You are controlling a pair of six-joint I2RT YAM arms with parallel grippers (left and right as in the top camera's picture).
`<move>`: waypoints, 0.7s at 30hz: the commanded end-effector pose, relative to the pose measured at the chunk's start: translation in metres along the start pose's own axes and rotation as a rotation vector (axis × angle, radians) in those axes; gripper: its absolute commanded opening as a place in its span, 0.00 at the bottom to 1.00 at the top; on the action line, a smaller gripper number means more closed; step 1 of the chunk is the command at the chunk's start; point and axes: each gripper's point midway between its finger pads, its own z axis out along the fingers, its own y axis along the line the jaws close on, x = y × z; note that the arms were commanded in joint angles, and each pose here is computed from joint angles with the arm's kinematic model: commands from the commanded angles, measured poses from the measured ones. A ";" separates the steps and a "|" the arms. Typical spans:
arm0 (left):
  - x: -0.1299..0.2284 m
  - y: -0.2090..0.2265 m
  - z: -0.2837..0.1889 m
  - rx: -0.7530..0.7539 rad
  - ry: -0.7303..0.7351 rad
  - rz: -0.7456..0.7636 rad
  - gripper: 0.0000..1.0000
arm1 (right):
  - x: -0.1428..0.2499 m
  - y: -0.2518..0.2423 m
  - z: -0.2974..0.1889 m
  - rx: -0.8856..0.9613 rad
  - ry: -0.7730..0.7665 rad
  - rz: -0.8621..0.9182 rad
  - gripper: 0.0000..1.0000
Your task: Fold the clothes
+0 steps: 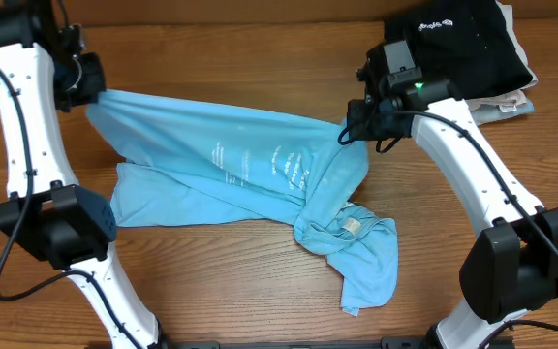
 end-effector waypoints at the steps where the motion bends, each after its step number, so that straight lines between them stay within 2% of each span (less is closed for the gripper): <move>1: -0.001 0.023 -0.013 -0.035 -0.029 -0.018 0.04 | -0.025 0.016 -0.032 -0.084 -0.088 -0.087 0.04; 5: 0.000 0.027 -0.013 -0.037 -0.027 -0.027 0.04 | -0.034 0.029 -0.051 -0.135 -0.112 -0.095 0.04; 9: 0.000 0.027 -0.013 -0.037 -0.028 -0.027 0.04 | -0.029 0.028 -0.048 -0.134 -0.089 -0.078 0.05; 12: 0.000 0.027 -0.013 -0.037 -0.028 -0.027 0.04 | -0.022 0.025 -0.041 -0.129 -0.062 -0.071 0.27; 13: 0.000 0.027 -0.013 -0.037 -0.028 -0.027 0.04 | -0.019 0.024 -0.039 -0.127 -0.053 -0.069 0.32; 14: 0.000 0.027 -0.013 -0.037 -0.028 -0.027 0.04 | -0.016 0.023 -0.036 -0.125 -0.041 -0.065 0.33; 15: 0.000 0.027 -0.013 -0.037 -0.028 -0.027 0.04 | -0.013 0.021 -0.033 -0.116 -0.032 -0.052 0.32; 17: 0.000 0.027 -0.013 -0.037 -0.026 -0.027 0.04 | -0.007 0.013 -0.025 -0.081 -0.013 -0.019 0.15; 18: 0.001 0.027 -0.013 -0.037 -0.024 -0.027 0.04 | -0.003 0.010 -0.022 -0.067 -0.003 -0.009 0.11; 21: 0.002 0.027 -0.013 -0.036 -0.019 -0.028 0.04 | 0.005 0.007 -0.010 -0.066 0.016 -0.005 0.10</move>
